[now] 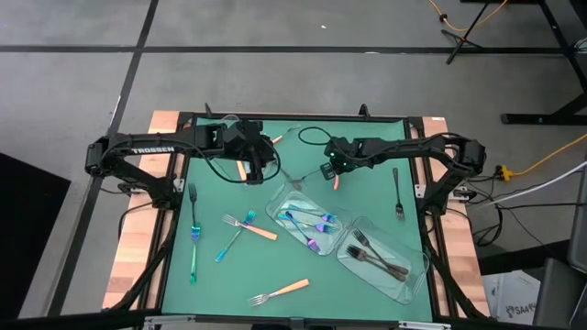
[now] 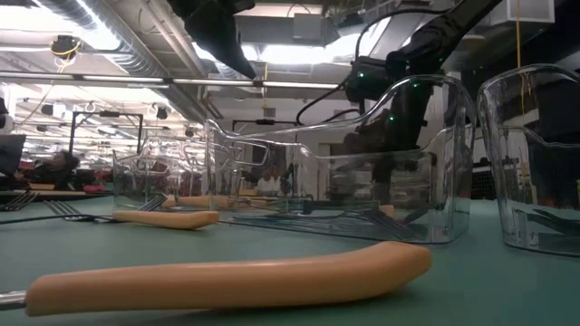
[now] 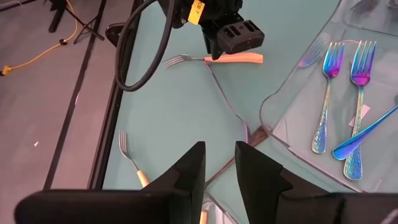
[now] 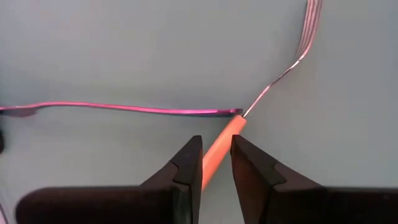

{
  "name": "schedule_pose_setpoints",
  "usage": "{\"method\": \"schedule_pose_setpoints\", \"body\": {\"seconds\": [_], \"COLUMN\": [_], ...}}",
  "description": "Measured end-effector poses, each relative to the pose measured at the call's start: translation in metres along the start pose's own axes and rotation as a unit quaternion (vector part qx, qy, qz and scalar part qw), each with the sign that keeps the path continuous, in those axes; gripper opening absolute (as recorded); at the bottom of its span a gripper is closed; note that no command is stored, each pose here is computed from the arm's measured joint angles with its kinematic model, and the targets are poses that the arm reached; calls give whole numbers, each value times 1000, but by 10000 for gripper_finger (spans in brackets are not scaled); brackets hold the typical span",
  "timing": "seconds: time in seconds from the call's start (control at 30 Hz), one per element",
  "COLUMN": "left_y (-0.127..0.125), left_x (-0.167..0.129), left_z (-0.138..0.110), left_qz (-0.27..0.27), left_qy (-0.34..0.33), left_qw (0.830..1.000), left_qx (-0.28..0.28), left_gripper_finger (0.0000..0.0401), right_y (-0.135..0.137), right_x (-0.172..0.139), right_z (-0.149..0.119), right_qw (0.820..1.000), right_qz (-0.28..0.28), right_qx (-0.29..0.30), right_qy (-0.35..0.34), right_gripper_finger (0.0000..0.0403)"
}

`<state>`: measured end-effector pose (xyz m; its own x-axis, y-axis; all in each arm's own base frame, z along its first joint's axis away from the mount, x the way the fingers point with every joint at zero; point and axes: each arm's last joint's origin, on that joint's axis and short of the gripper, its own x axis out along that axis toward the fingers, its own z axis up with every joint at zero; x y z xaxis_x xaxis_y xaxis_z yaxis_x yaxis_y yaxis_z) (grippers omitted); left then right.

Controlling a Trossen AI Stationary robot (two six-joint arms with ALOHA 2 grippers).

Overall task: Sort silverware by color (type)
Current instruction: Put the yellow fork into the top transparent bin

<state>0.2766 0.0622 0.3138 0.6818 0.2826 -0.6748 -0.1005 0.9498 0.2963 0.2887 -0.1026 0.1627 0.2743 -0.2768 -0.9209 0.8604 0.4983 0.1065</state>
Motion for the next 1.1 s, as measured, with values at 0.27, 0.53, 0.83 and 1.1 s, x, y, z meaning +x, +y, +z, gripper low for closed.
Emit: {"method": "schedule_pose_setpoints", "body": {"seconds": [0.27,0.53,0.83,1.1], "left_y": [0,0,1,5], "left_x": [0,0,-8,-32], "left_z": [0,0,-2,-3], "left_qz": [0,0,6,25], "left_qy": [0,1,2,-17], "left_qw": [1000,1000,1000,999], "left_qx": [0,0,0,-16], "left_gripper_finger": [82,82,81,81], "right_y": [0,1,0,0], "right_x": [20,25,26,26], "right_z": [-3,-4,-5,-6], "right_qw": [999,999,999,999], "right_qz": [-28,-33,-35,-25], "right_qx": [-4,-5,-9,32], "right_qy": [17,20,23,34], "right_gripper_finger": [76,76,76,76]}}
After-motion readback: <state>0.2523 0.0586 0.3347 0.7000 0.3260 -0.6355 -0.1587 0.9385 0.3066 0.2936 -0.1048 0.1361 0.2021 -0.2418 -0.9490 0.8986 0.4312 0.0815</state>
